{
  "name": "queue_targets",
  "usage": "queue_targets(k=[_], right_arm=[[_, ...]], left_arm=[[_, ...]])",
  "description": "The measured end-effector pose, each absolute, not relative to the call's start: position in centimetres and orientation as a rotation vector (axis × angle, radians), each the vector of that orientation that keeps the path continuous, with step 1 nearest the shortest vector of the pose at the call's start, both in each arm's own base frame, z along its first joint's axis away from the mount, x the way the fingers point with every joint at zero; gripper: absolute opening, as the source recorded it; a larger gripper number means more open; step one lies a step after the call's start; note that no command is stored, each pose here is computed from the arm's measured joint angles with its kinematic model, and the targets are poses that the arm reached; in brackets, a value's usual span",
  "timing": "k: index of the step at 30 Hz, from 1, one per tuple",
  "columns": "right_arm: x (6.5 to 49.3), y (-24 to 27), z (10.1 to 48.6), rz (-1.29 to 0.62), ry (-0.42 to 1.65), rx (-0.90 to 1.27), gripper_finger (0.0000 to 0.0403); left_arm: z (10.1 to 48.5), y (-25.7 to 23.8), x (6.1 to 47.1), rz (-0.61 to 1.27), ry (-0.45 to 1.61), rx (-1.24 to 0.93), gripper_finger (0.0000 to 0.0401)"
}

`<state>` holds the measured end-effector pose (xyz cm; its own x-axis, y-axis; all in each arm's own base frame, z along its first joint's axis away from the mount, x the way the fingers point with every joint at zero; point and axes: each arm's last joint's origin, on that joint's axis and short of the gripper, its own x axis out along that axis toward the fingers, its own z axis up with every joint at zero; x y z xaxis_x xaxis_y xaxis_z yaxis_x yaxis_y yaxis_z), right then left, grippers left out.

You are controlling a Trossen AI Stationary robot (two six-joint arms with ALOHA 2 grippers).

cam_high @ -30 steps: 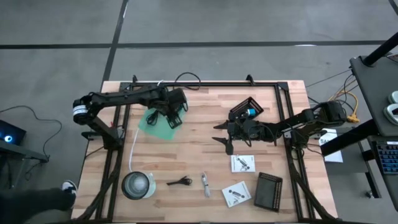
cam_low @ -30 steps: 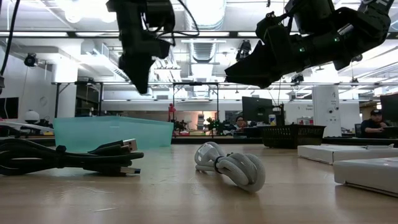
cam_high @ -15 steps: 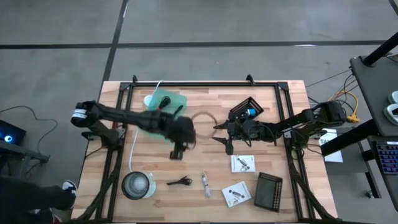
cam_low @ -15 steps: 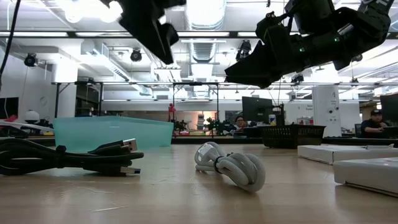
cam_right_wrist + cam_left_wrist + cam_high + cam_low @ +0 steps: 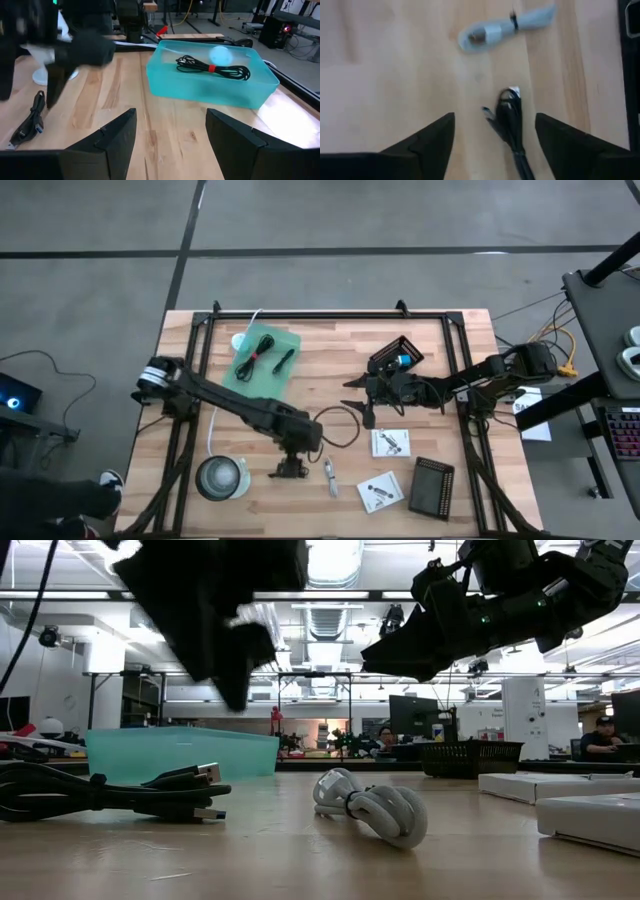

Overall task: Pick and place items into bin
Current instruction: Put the black charger cable into the light blue bin

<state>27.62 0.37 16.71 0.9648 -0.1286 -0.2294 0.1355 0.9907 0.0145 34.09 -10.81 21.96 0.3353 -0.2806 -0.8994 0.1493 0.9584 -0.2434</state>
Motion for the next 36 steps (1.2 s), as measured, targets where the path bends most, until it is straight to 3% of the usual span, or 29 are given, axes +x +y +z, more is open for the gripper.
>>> queue_targets(k=[6, 18, 36], right_arm=[[27.6, 0.4, 16.7, -0.133, 0.228, 0.03, 0.0224], [27.6, 0.4, 16.7, -0.133, 0.234, 0.029, 0.0224], [27.6, 0.4, 16.7, -0.134, 0.235, 0.029, 0.0224]], left_arm=[[20.0, -10.9, 34.3, -0.241, 1.299, -0.158, 0.0287], [19.2, -11.5, 34.0, -0.134, 1.361, -0.282, 0.0288], [15.5, -11.8, 35.0, -0.102, 1.443, -0.272, 0.0287]])
